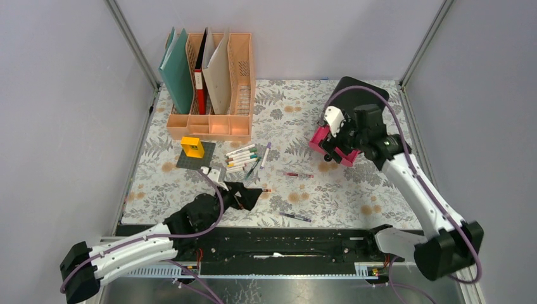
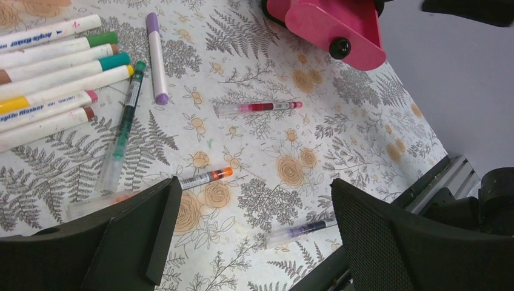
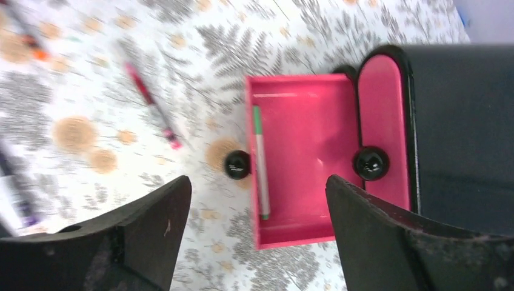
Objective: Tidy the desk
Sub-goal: Place the stationery in the drawer, then pick up the stationery from the center of the board.
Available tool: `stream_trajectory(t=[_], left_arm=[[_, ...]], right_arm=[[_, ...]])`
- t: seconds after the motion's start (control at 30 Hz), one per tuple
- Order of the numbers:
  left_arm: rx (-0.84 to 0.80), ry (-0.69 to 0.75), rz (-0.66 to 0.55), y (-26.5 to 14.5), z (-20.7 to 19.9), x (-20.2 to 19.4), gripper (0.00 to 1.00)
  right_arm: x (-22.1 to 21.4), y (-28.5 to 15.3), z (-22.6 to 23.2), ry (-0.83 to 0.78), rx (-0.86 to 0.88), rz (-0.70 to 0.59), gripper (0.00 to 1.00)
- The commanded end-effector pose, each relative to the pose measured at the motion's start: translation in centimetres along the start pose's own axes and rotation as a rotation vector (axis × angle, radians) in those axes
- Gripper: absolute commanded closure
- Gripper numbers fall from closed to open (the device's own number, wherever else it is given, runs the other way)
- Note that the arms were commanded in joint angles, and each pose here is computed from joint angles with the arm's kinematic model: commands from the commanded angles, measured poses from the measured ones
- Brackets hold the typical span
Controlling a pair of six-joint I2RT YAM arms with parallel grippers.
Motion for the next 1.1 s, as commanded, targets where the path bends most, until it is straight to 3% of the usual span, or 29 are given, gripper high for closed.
stream_trajectory(t=[0.0, 0.1, 0.37, 0.57, 0.7, 0.9, 1.07], left_arm=[[0.017, 0.049, 0.01, 0.5, -1.4, 2.7, 0.01], [0.084, 0.094, 0.05, 1.2, -1.3, 3.5, 0.01], [0.306, 0.27, 0.235, 3.9, 0.3, 5.7, 0.01], [0.434, 0.301, 0.292, 5.1, 2.7, 5.7, 0.01], [0.486, 0.168, 0.322, 6.0, 5.1, 4.3, 0.02], [0.64, -0.113, 0.26, 6.5, 8.8, 2.6, 0.07], [0.79, -0.387, 0.172, 6.1, 10.9, 1.3, 0.22]], right_arm=[[2.4, -4.2, 4.5, 0.089, 0.22, -0.171, 0.09], [1.6, -4.8, 6.6, 0.08, 0.301, -0.211, 0.01], [-0.7, -3.9, 7.9, 0.054, 0.329, -0.206, 0.0], [-1.2, -3.7, 7.5, 0.047, 0.288, -0.186, 0.0], [-1.3, -3.7, 7.5, 0.045, 0.281, -0.188, 0.0], [-1.6, -3.4, 7.5, 0.048, 0.283, -0.176, 0.0], [-1.8, -3.1, 7.4, 0.049, 0.282, -0.163, 0.0]])
Point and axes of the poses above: each gripper's point midway between its finger pads, its own y axis out along the fingers, its own z axis along the line the jaws close on, x = y × z, the point moved 4 cm from there along -y, back along the fingers, and after that the axes turned 4 degrees about y, right-handed, at the moved point
